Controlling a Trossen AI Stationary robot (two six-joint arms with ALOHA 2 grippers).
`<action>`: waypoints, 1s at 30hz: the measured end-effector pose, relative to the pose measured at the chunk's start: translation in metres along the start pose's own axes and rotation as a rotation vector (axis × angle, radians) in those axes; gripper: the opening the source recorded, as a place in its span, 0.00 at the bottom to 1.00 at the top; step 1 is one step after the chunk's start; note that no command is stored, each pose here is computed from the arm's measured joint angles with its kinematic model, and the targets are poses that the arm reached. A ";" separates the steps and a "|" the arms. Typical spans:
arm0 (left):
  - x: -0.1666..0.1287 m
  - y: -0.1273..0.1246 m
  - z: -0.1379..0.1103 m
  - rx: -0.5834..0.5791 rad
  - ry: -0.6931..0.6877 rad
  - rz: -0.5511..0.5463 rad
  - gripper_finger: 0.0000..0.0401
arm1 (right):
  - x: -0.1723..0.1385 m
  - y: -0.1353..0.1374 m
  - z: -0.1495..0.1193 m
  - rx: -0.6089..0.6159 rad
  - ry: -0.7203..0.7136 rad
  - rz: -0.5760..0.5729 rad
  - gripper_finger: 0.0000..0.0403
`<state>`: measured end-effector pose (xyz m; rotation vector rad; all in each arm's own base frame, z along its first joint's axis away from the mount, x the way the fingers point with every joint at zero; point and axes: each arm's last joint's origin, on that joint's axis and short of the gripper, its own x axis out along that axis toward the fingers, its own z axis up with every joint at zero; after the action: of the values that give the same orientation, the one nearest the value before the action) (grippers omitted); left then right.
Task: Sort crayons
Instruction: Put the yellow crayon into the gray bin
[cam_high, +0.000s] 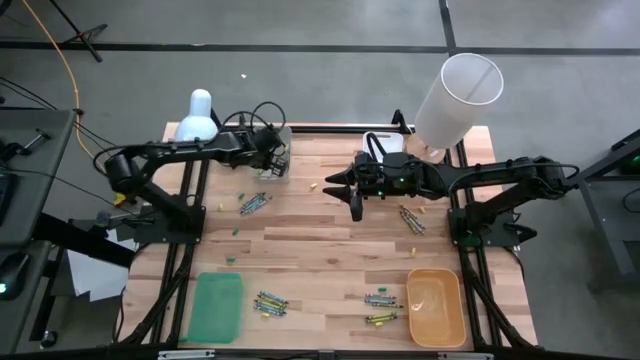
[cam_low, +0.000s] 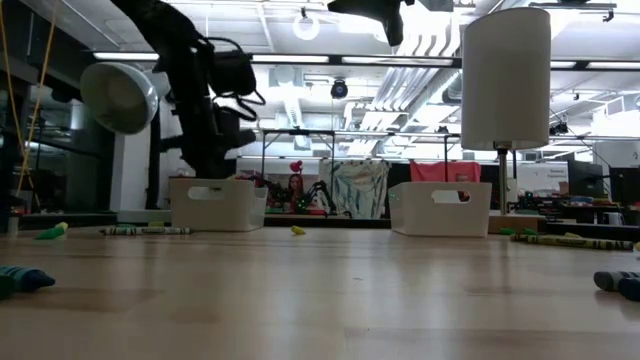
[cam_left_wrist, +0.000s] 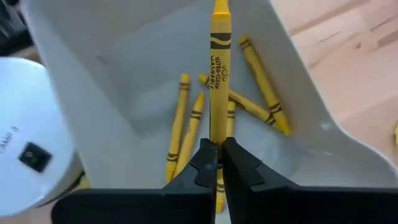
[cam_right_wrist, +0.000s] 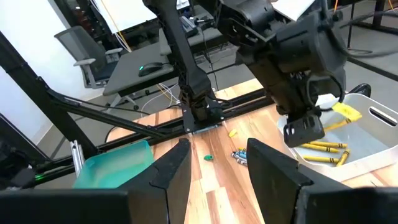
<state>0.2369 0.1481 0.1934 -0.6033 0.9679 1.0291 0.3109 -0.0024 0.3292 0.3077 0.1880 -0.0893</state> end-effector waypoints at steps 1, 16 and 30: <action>0.002 0.000 0.000 -0.002 0.007 -0.005 0.01 | 0.000 0.000 0.000 0.000 0.000 0.000 0.37; 0.005 0.009 0.006 -0.044 0.049 -0.055 0.35 | 0.000 0.000 0.000 0.000 0.001 -0.001 0.37; -0.159 -0.035 -0.019 0.269 -0.573 -0.859 0.44 | 0.000 0.000 0.000 -0.043 0.000 -0.001 0.37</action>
<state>0.2320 0.0498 0.3239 -0.3943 0.2603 0.2524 0.3109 -0.0024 0.3292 0.2649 0.1897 -0.0865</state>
